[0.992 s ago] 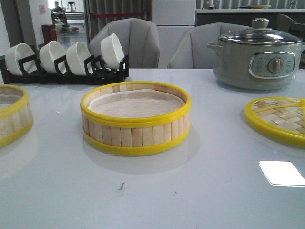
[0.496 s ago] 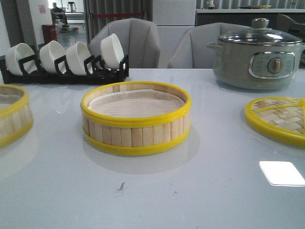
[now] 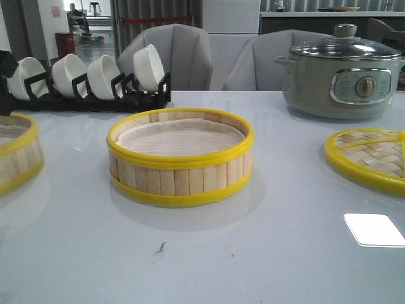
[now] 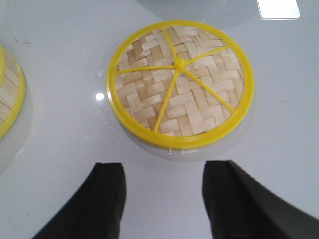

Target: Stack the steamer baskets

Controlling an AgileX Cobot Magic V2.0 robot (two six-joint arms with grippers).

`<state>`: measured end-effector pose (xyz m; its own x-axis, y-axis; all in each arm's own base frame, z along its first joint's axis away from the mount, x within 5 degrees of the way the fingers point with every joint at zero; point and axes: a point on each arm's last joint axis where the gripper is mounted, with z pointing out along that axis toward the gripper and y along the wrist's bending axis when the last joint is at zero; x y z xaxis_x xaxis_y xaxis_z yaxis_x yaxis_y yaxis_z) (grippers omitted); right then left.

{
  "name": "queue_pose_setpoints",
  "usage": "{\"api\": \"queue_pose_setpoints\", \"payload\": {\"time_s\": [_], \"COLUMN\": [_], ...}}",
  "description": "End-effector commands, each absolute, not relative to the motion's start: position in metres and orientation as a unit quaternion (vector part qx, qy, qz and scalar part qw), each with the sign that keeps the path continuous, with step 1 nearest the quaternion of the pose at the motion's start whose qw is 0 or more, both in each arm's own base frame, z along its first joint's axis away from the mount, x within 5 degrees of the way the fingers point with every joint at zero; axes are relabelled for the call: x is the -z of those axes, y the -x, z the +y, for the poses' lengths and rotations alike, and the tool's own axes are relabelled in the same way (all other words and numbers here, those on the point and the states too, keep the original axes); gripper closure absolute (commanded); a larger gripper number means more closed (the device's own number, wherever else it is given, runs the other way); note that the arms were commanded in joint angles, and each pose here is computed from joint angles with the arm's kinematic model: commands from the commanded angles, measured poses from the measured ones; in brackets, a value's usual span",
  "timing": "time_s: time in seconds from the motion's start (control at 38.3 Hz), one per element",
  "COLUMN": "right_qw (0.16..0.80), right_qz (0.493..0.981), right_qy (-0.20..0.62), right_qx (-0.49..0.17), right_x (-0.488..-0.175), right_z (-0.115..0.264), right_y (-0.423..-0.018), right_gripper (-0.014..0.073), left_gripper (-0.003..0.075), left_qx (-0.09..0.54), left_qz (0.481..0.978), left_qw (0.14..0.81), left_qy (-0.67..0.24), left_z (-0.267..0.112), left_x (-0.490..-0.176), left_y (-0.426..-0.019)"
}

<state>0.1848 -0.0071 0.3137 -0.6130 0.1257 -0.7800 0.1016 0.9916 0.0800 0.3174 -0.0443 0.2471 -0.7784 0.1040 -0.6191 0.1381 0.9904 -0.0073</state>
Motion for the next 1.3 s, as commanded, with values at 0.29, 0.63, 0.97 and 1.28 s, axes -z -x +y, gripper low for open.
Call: {"api": "queue_pose_setpoints", "payload": {"time_s": [0.29,0.63,0.97,1.28], "right_qw": [0.483,0.483,0.483,0.483], "right_qz": [0.874,0.874,0.874,0.874], "right_qy": [-0.059,-0.059,-0.059,-0.059], "right_qx": [-0.014,-0.014,-0.014,-0.014], "right_x": [-0.332,-0.332,-0.331,-0.331], "right_z": [-0.007,-0.007,-0.007,-0.007], "right_y": [-0.188,-0.188,-0.188,-0.188], "right_gripper": [0.0130,0.0130,0.0130,0.0130], "left_gripper": [0.0296,0.0296,0.0296,0.0296], "left_qx": [0.043,0.035,0.033,0.033], "left_qz": [0.921,0.930,0.934,0.939], "left_qw": [0.375,0.351,0.339,0.328], "left_qy": [-0.096,-0.103,-0.103,-0.101], "left_z": [-0.075,-0.076,-0.078,-0.078], "left_x": [-0.260,-0.237,-0.217,-0.214], "left_y": [-0.350,-0.359,-0.367,-0.368]}}
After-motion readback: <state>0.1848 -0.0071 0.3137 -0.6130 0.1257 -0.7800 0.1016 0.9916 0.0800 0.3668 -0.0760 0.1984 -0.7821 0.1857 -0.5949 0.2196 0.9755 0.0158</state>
